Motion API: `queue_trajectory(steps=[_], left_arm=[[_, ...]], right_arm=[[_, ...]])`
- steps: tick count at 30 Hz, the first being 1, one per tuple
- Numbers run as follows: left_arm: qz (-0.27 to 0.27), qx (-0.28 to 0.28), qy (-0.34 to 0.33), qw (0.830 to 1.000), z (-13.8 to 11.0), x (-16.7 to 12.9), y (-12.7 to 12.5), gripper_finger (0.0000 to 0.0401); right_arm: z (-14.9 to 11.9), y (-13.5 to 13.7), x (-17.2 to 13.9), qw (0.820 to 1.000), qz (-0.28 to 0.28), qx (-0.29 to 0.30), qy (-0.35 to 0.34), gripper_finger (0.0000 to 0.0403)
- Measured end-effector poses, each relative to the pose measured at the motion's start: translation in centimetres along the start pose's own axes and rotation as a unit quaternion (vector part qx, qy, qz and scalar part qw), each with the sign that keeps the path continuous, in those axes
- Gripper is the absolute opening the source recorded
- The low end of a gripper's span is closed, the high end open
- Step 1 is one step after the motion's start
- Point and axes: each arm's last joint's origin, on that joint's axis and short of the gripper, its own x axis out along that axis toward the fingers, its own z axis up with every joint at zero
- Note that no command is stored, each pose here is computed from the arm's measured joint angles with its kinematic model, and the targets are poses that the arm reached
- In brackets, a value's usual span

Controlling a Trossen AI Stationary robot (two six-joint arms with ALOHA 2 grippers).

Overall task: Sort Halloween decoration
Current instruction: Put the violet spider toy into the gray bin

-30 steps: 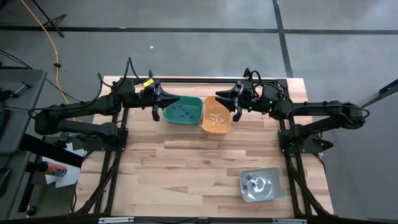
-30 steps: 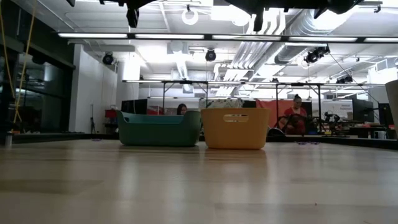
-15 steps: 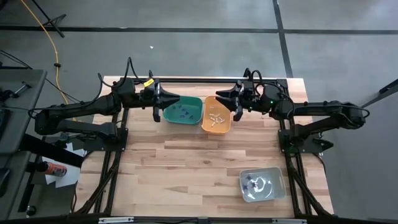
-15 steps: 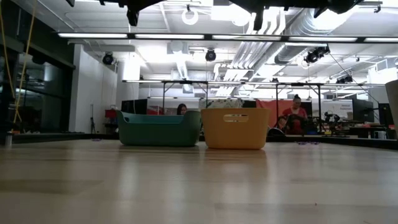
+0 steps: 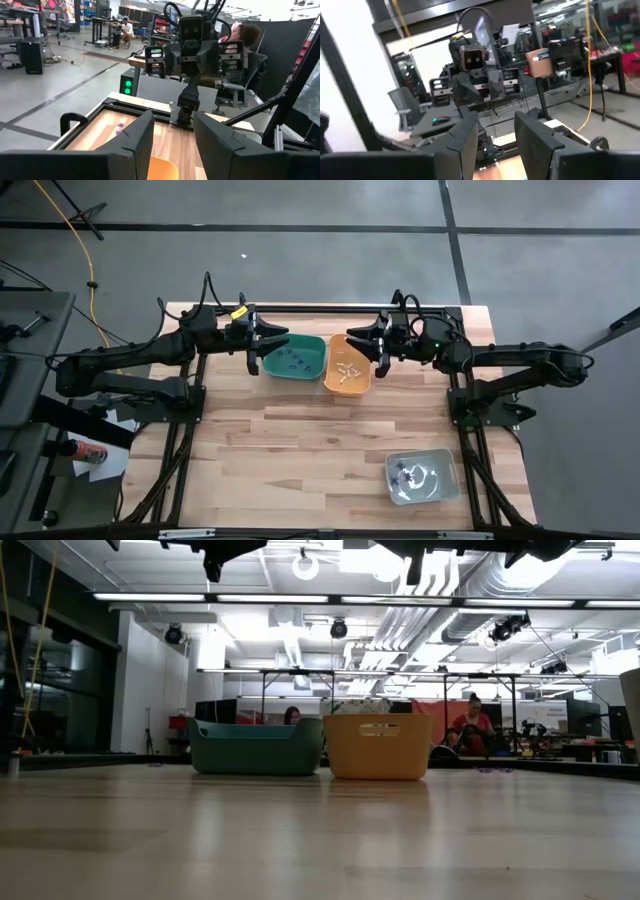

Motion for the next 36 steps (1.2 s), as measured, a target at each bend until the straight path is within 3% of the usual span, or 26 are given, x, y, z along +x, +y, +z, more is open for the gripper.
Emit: queue_trajectory(steps=[9, 33, 36], left_arm=[[0.003, 0.0, 0.0, 1.0, 0.02, -0.02, 0.12, 0.0131], [0.003, -0.002, 0.0, 1.0, 0.01, -0.02, 0.12, 0.0131], [0.002, -0.061, 0.001, 0.998, -0.01, -0.01, 0.11, 0.0131]], right_arm=[[-0.22, -0.02, 0.0, 0.999, 0.005, -0.035, 0.013, 0.0007], [-0.81, -0.1, -0.04, 0.999, 0.011, -0.007, 0.046, 0.0], [-0.81, -0.1, -0.04, 0.999, 0.011, 0.0, 0.046, 0.0]])
